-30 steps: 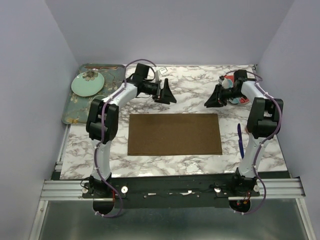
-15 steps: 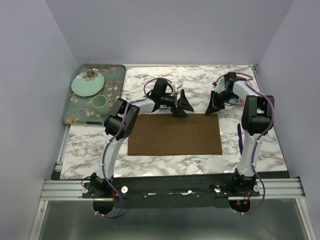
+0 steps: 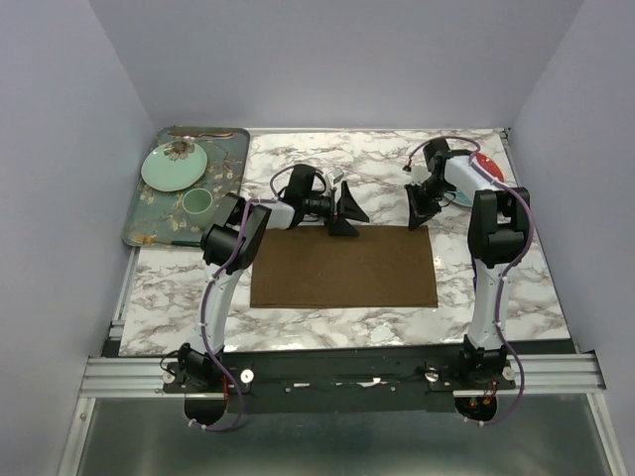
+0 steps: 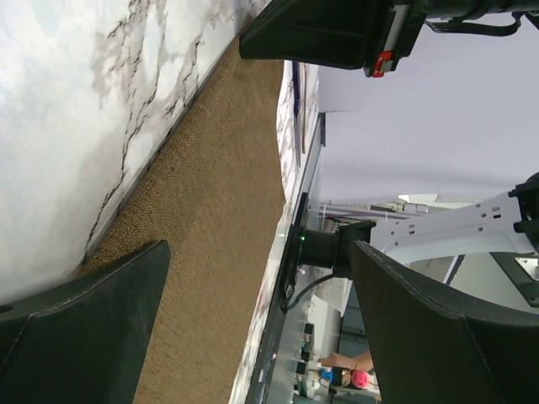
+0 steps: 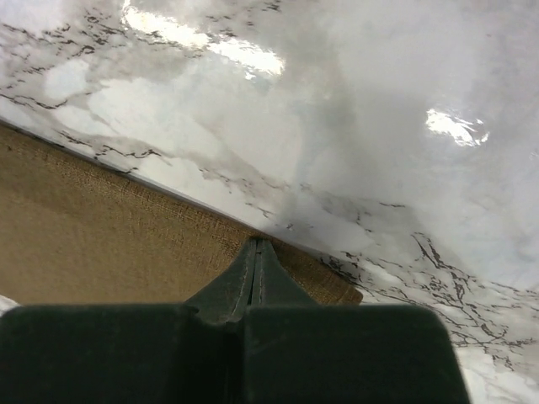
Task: Fold the napkin into a case and place the utensils inside
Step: Smooth out the rectangle-folded napkin at the center of the board.
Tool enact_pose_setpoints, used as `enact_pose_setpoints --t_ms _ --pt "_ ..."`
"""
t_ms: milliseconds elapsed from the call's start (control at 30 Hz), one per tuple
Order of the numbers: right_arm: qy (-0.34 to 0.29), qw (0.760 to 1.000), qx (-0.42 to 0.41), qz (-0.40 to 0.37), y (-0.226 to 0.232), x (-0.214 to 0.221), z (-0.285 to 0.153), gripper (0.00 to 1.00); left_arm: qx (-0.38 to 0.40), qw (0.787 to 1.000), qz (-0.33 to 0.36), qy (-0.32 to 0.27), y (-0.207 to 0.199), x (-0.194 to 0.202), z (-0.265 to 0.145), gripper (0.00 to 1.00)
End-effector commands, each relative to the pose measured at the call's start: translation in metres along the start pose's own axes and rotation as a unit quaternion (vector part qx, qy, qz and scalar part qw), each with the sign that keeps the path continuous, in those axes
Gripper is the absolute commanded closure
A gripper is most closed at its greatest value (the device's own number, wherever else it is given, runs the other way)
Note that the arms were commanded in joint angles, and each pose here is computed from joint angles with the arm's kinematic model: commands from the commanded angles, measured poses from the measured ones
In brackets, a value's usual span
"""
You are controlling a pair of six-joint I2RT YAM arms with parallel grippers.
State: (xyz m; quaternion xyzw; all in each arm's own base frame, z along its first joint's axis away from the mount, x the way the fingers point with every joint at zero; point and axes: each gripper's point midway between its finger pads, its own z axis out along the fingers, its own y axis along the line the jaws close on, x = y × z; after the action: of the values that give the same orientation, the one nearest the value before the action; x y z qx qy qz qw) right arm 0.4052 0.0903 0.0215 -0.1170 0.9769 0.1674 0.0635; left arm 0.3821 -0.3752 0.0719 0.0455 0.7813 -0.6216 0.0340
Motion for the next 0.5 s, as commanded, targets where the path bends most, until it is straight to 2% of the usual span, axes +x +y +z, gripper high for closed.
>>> enact_pose_setpoints --t_ms 0,200,333,467 --pt "0.028 0.995 0.061 -0.069 -0.015 0.01 0.002 0.99 0.002 1.0 0.0 -0.005 0.012 0.004 -0.011 0.01" --pt "0.017 0.99 0.089 -0.104 -0.02 0.0 -0.005 0.99 -0.001 1.0 -0.003 -0.008 0.02 0.007 -0.014 0.01" --pt "-0.028 0.989 0.081 -0.122 -0.006 -0.02 -0.034 0.94 -0.001 1.0 0.001 -0.011 0.02 0.005 -0.012 0.01" --pt "-0.036 0.989 0.049 -0.135 0.014 -0.015 -0.049 0.89 -0.002 1.0 0.003 -0.014 0.021 0.003 -0.011 0.01"
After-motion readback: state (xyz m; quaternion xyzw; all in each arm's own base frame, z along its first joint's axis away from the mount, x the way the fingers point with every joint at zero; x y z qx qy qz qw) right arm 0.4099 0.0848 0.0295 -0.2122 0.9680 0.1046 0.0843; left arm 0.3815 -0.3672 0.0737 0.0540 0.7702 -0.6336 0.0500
